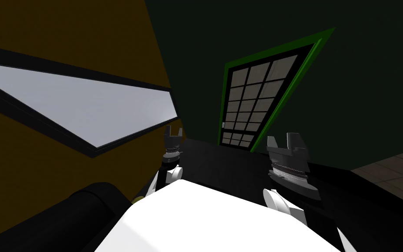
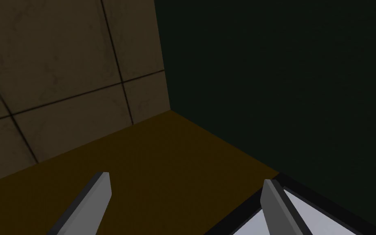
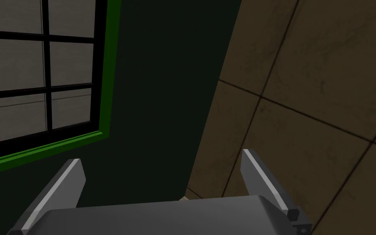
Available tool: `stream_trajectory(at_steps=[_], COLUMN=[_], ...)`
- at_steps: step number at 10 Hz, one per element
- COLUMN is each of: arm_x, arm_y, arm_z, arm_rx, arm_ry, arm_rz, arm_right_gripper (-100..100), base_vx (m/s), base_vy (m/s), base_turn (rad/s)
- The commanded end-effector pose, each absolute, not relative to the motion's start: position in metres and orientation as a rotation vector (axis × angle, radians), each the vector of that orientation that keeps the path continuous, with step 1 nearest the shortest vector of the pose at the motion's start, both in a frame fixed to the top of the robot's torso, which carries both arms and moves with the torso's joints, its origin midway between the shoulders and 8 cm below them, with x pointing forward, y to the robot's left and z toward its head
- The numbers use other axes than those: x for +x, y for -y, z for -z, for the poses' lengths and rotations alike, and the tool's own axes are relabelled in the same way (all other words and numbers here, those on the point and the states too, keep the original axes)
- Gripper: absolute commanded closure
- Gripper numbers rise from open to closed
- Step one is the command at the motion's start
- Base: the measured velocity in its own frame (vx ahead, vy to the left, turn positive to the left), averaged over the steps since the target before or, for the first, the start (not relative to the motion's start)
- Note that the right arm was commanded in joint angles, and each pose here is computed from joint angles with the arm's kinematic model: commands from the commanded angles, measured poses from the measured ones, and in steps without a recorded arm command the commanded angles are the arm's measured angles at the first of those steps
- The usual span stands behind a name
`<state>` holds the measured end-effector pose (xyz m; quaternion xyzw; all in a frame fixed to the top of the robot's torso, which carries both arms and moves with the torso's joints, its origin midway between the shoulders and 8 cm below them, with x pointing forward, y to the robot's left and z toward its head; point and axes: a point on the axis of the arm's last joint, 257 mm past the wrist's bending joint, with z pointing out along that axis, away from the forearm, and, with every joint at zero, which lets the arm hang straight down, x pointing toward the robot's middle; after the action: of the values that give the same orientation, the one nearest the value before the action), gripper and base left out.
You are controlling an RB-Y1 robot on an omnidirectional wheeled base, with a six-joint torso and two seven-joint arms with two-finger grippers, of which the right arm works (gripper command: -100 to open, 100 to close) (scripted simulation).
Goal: Pull the door open
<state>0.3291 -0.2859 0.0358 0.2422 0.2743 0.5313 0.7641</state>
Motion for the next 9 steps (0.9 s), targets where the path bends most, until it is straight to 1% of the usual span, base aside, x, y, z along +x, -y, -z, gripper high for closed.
stream_trajectory(at_steps=[1, 5, 7, 9], arm_x=[0.336, 0.351, 0.359, 0.366], arm_y=[0.284, 0.282, 0.28, 0.279], arm_z=[-0.025, -0.002, 0.012, 0.025], arm_rx=[0.516, 0.494, 0.48, 0.468], arm_ry=[-0.629, -0.697, -0.735, -0.767], arm_rz=[-1.125, -1.057, -1.018, -0.983], arm_right_gripper=[-100, -100, -100, -100], base_vx=[0.053, 0.175, 0.188, 0.127], base_vy=[-0.079, 0.064, 0.024, 0.031], base_turn=[-0.02, -0.055, -0.04, -0.052])
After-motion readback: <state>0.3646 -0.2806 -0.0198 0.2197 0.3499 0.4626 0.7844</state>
